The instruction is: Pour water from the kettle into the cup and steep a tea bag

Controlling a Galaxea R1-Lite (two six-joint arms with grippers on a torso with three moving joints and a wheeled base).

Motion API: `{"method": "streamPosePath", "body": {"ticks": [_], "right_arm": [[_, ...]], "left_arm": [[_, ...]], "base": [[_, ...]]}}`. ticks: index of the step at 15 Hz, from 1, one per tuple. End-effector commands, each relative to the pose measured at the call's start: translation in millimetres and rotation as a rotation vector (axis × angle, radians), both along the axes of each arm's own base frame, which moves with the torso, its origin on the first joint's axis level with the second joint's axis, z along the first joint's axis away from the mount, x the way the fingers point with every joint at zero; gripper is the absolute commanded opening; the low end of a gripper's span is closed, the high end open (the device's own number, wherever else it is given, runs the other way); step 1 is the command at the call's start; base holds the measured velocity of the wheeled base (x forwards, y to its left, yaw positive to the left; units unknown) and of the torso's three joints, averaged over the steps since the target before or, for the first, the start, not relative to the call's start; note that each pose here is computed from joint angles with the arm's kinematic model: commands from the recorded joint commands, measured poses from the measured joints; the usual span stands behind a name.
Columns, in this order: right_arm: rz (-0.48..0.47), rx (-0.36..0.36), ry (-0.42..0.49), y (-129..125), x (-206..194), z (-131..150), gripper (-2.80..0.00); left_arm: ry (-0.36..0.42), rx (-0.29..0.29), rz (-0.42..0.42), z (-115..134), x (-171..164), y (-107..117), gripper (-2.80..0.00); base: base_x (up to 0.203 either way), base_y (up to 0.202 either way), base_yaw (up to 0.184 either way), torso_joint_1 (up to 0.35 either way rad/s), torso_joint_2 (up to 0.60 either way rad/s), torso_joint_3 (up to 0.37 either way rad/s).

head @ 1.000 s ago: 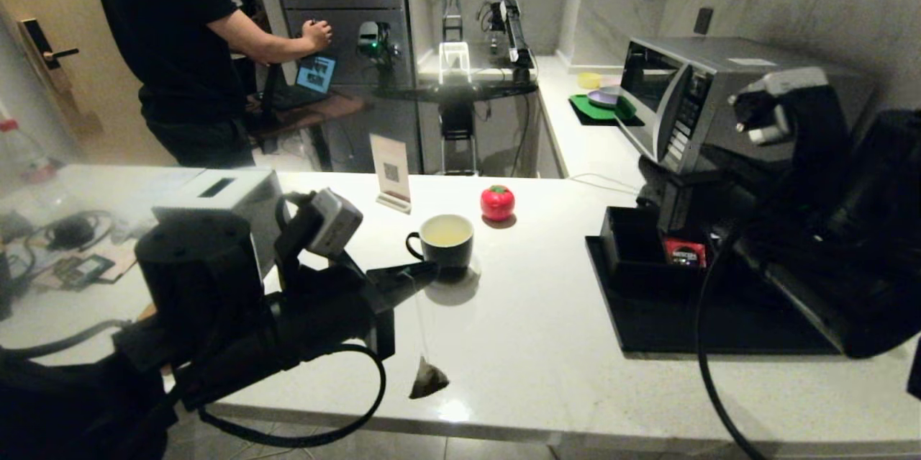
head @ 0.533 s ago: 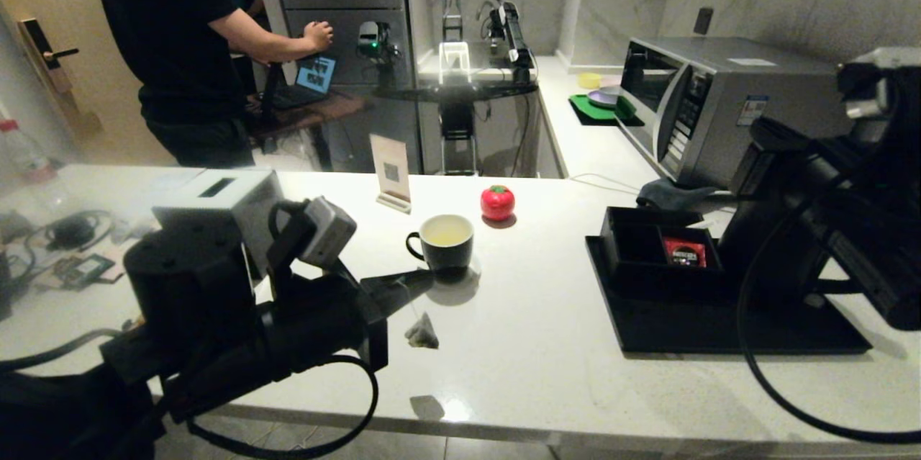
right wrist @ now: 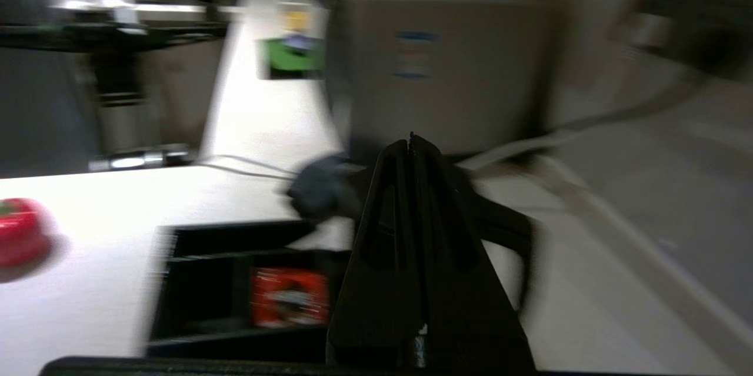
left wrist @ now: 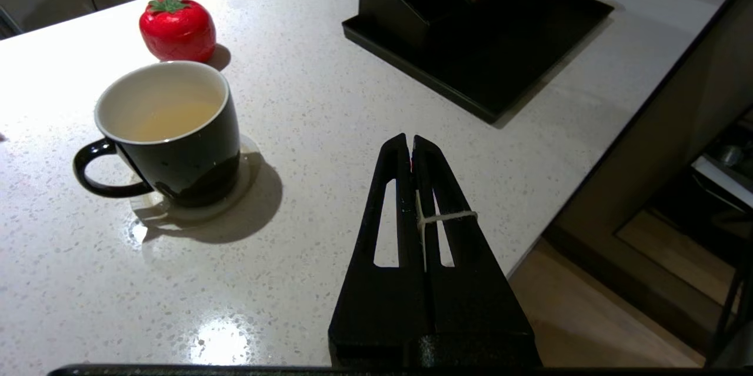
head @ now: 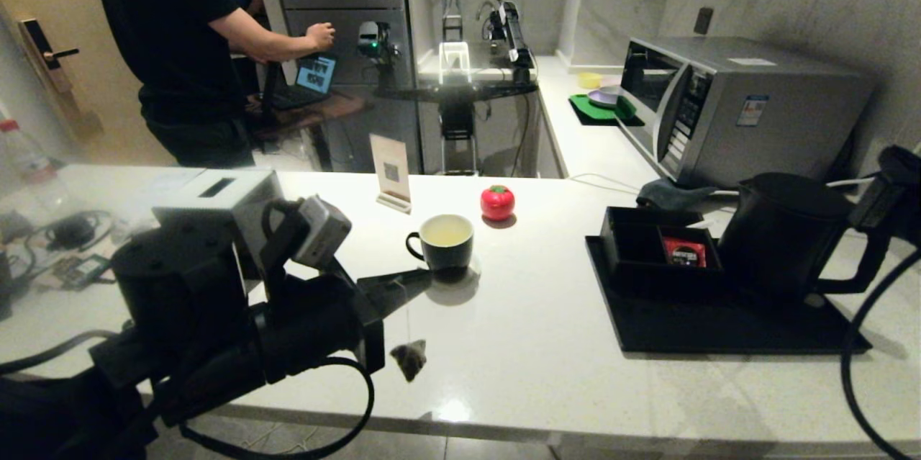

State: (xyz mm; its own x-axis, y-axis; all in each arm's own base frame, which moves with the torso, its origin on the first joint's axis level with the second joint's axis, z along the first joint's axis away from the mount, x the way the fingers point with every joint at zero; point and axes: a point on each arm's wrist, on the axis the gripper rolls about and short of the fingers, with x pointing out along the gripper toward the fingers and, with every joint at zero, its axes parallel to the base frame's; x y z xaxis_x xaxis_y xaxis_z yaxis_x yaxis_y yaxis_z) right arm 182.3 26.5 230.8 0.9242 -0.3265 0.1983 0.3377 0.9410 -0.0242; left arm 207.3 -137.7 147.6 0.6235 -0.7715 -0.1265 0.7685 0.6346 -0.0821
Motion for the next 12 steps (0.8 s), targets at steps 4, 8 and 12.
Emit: {"method": "streamPosePath", "body": {"ticks": [4,8,12], "right_arm": [[-0.134,-0.003,-0.062,-29,-68,-14,-2.80],[-0.190,-0.066,-0.063,-35,-115,-40,-2.80],[-0.284,-0.108,-0.042,-39,-147,-60,-2.80]], "left_arm": [[0.009,0.005,-0.006,-3,-5,3,-2.80],[0.010,0.004,-0.004,-3,-6,4,-2.80],[0.015,0.007,-0.005,-4,-5,3,-2.80]], "base": [[0.000,0.000,0.000,0.000,0.00,0.000],[0.000,0.000,0.000,0.000,0.00,0.000],[0.000,0.000,0.000,0.000,0.00,0.000]]}}
